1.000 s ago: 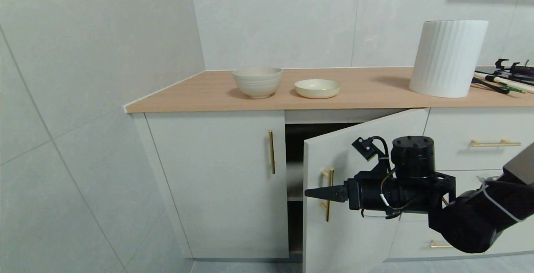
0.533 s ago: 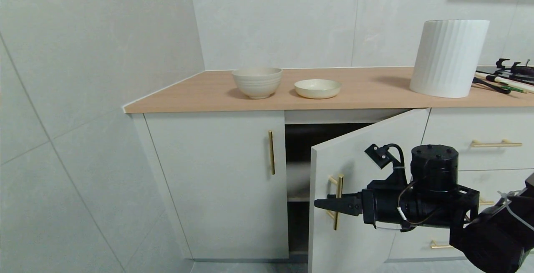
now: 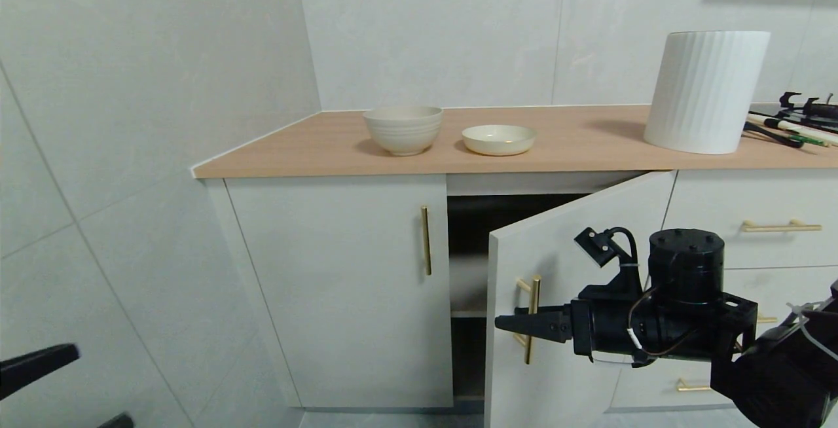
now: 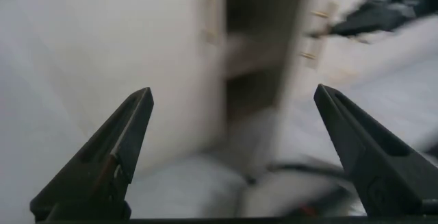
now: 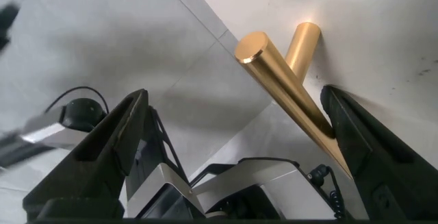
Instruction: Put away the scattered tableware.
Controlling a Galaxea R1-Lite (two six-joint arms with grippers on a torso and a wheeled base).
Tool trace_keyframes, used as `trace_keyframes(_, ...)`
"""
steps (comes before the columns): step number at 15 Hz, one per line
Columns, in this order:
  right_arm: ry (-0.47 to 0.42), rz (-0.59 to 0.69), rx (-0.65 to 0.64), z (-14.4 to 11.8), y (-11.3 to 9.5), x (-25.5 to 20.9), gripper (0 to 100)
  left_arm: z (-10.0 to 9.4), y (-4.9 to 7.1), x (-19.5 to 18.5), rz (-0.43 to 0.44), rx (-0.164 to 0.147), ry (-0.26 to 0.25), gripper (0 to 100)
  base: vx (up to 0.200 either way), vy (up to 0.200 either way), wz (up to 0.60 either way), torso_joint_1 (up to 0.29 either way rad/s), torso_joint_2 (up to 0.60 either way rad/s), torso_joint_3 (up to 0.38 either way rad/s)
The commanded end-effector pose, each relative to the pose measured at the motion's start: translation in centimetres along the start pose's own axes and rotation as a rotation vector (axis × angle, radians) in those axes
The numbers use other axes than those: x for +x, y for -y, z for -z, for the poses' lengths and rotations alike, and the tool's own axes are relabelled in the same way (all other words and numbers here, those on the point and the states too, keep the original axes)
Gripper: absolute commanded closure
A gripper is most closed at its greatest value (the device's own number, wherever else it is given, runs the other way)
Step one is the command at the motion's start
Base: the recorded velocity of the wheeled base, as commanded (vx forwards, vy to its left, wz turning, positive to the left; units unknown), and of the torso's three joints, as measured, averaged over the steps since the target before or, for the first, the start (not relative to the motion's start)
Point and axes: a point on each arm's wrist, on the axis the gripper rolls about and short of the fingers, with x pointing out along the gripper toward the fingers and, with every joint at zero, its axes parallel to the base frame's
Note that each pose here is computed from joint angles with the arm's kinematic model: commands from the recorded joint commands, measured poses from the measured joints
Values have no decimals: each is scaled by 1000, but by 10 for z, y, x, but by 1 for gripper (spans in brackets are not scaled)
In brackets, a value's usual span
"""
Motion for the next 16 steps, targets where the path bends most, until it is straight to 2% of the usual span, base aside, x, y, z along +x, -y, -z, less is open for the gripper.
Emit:
trace_keyframes(1,5,-2,-6,-1,-1,0,0,-22,-23,127,304,-134,-313,0,0,0,0,0,0,0)
trace_keyframes(3,12,-6,-13,-1,-2,-1,0,2,-19,168,371,-122,-360,0,0,0,0,0,0,0)
trace_keyframes(5,13,-5,-13,-1,-2,-1,0,23,-11,200,428,-100,-374,0,0,0,0,0,0,0)
trace_keyframes(6,9,-5,-10,0,-2,-1,0,31,-8,209,443,-112,-388,0,0,0,0,0,0,0)
trace_keyframes(9,7,-4,-8,1,-1,-1,0,53,0,229,468,-190,-416,0,0,0,0,0,0,0)
trace_keyframes(10,5,-2,-6,1,0,0,0,60,3,237,477,-199,-421,0,0,0,0,0,0,0)
trace_keyframes(12,3,-2,-4,2,1,0,0,66,5,246,469,-216,-391,0,0,0,0,0,0,0)
trace_keyframes(13,2,-2,-3,2,1,1,0,65,9,248,463,-245,-393,0,0,0,0,0,0,0)
trace_keyframes(14,-1,0,0,3,2,1,0,65,12,248,467,-255,-393,100,0,0,0,0,0,0)
trace_keyframes(16,1,-1,-2,3,3,2,0,65,16,253,481,-249,-394,100,0,0,0,0,0,0)
